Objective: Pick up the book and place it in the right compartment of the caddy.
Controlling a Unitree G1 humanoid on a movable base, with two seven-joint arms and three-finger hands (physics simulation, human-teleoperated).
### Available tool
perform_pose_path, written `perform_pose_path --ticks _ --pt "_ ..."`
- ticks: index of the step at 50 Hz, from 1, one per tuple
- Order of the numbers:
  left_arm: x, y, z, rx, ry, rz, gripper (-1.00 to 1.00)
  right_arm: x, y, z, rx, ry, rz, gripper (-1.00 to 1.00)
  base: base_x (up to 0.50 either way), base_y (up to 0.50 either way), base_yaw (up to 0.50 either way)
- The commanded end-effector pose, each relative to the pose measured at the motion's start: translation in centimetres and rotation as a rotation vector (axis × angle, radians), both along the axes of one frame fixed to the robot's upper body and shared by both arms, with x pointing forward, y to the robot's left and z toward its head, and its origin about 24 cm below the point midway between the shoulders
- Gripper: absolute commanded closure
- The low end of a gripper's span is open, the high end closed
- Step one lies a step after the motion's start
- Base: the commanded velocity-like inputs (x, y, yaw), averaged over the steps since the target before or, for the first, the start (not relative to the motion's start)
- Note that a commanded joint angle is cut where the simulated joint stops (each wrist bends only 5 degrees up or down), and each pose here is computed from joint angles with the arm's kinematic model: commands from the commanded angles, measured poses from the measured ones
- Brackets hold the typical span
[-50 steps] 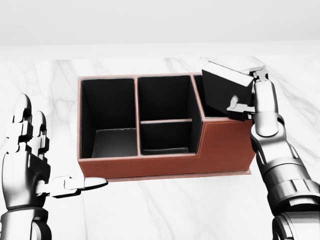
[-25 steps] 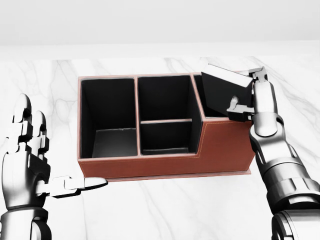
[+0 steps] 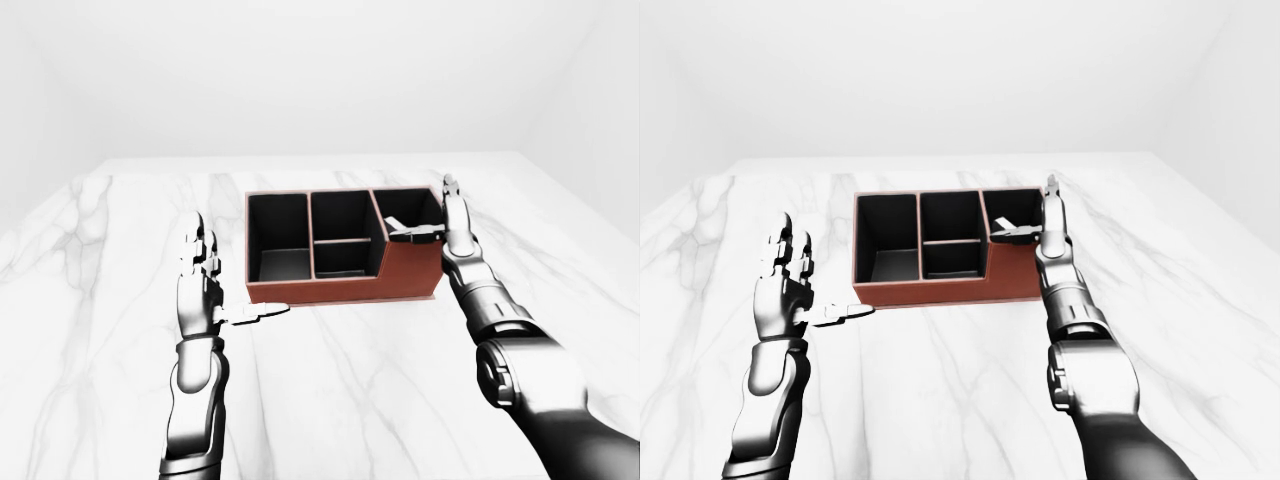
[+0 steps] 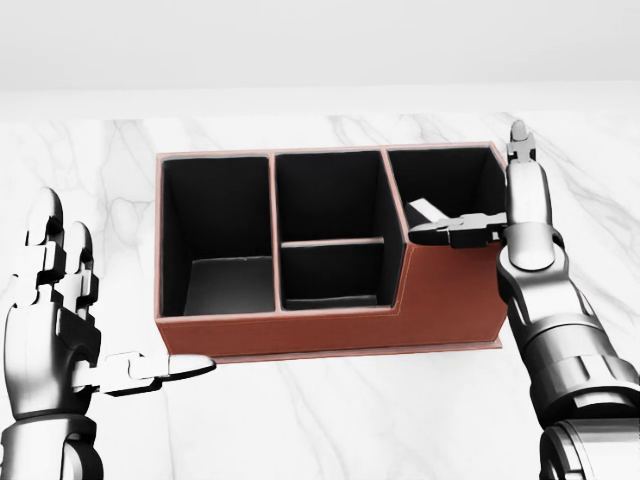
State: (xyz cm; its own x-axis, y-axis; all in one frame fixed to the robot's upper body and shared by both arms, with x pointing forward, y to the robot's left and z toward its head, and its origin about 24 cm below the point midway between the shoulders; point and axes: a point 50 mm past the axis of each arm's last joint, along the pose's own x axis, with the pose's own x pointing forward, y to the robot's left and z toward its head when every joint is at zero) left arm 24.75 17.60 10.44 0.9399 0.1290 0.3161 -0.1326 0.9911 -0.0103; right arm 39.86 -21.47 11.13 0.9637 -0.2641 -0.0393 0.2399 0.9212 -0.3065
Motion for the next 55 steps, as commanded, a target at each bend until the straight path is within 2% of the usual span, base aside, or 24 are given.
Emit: perform_pose_path --ticks 1,3,5,6,9,13,14,19,25,27,29,31,36,44,45,53,55 --pt "0.0 -0.1 -0.2 -0.007 0.007 -0.016 -1.0 -0.2 -0.8 -0.2 0.019 0.003 -0.041 -1.0 0.0 0.0 0.0" --pt "0.0 -0.1 -0.2 -0.008 0.007 -0.016 -1.0 -0.2 -0.8 -0.2 0.02 0.004 -0.039 -1.0 0.0 0.0 0.0" --pt "0.0 -0.1 -0.2 -0.007 0.007 -0.015 -1.0 -0.6 -0.8 -1.5 0.02 0.043 -0.051 -1.0 0.0 0.0 0.0" --pt "0.0 -0.1 -0.2 -0.007 0.007 -0.016 -1.0 -0.1 -0.8 0.2 0.027 -0.016 -0.035 -1.0 0.0 0.0 0.0" --pt "0.0 -0.1 -0.2 -0.007 0.007 -0.016 -1.0 0.1 -0.7 1.5 0.033 -0.072 -0.021 -1.0 0.0 0.0 0.0" --pt "0.0 -0.1 -0.2 -0.007 0.007 -0.016 -1.0 0.2 -0.3 5.1 0.025 -0.23 0.013 -1.0 0.0 0.0 0.0" --pt "0.0 -0.1 -0.2 -0.007 0.007 -0.016 -1.0 0.0 0.0 6.9 0.028 -0.31 0.034 -1.0 0.0 0.0 0.0" --pt "0.0 -0.1 -0.2 -0.008 0.007 -0.016 -1.0 -1.7 1.2 11.9 0.02 -0.552 0.101 -1.0 0.0 0.0 0.0" --pt "0.0 -0.1 -0.2 -0.007 0.007 -0.016 -1.0 -4.1 2.2 16.0 0.033 -0.677 0.133 -1.0 0.0 0.0 0.0" --pt "0.0 -0.1 -0.2 -0.007 0.007 -0.016 -1.0 -4.2 2.2 16.1 0.032 -0.678 0.133 -1.0 0.0 0.0 0.0" --pt "0.0 -0.1 -0.2 -0.007 0.007 -0.016 -1.0 -6.1 3.1 18.4 0.015 -0.8 0.175 -1.0 0.0 0.0 0.0" --pt "0.0 -0.1 -0.2 -0.007 0.007 -0.015 -1.0 -7.3 3.6 19.3 0.005 -0.862 0.198 -1.0 0.0 0.0 0.0" --pt "0.0 -0.1 -0.2 -0.007 0.007 -0.016 -1.0 -9.0 4.2 20.6 -0.029 -0.951 0.222 -1.0 0.0 0.0 0.0" --pt "0.0 -0.1 -0.2 -0.007 0.007 -0.016 -1.0 -13.3 5.7 23.1 -0.065 -1.16 0.286 -1.0 0.0 0.0 0.0" --pt "0.0 -0.1 -0.2 -0.007 0.007 -0.016 -1.0 -14.5 6.1 23.5 -0.072 -1.212 0.3 -1.0 0.0 0.0 0.0" --pt "0.0 -0.1 -0.2 -0.007 0.007 -0.016 -1.0 -19.5 7.5 24.8 -0.118 -1.425 0.366 -1.0 0.0 0.0 0.0" --pt "0.0 -0.1 -0.2 -0.007 0.007 -0.016 -1.0 -21.5 7.8 25.1 -0.136 -1.51 0.386 -1.0 0.0 0.0 0.0"
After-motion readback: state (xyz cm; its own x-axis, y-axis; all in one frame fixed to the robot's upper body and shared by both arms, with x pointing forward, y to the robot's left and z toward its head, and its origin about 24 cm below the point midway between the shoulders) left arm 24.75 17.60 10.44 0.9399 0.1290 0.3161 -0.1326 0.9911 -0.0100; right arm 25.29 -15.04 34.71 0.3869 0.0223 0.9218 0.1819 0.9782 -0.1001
